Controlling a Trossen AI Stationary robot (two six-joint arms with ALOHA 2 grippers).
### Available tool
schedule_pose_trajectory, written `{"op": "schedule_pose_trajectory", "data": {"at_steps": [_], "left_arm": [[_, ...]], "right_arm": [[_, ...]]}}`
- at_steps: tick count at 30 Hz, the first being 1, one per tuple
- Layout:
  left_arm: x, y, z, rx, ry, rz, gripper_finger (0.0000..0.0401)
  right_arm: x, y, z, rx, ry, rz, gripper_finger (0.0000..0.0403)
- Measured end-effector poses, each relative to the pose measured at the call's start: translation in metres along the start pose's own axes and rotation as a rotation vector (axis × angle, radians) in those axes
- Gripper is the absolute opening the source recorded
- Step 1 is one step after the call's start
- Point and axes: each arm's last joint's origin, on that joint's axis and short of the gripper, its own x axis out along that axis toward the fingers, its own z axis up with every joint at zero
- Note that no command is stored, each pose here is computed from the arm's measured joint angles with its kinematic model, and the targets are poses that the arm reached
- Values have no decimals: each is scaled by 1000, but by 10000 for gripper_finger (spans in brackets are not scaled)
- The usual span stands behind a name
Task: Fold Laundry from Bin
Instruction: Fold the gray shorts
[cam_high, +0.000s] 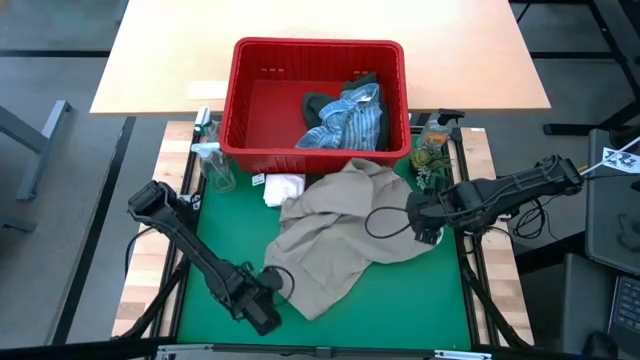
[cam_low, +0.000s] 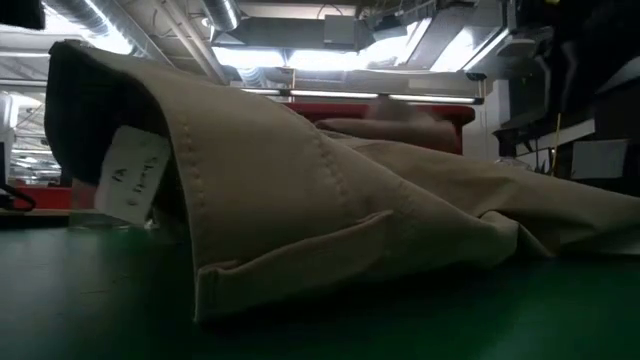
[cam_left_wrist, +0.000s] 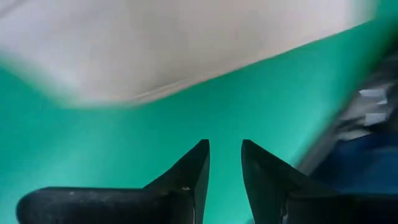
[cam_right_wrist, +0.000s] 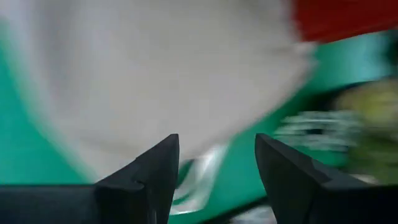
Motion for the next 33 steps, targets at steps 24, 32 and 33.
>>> {"op": "schedule_pose_trajectory", "data": {"at_steps": [24, 32, 33], "left_arm": [[76, -61, -2, -73, -389, -300, 89], [103, -61, 9, -101, -403, -281, 89], [104, -60, 10, -103, -406, -279, 89]], "right_arm": [[-1, 51, -15, -187, -46, 333, 206], [-7, 64, -21, -244, -107, 365, 206], [-8, 66, -22, -249, -112, 371, 206]]}}
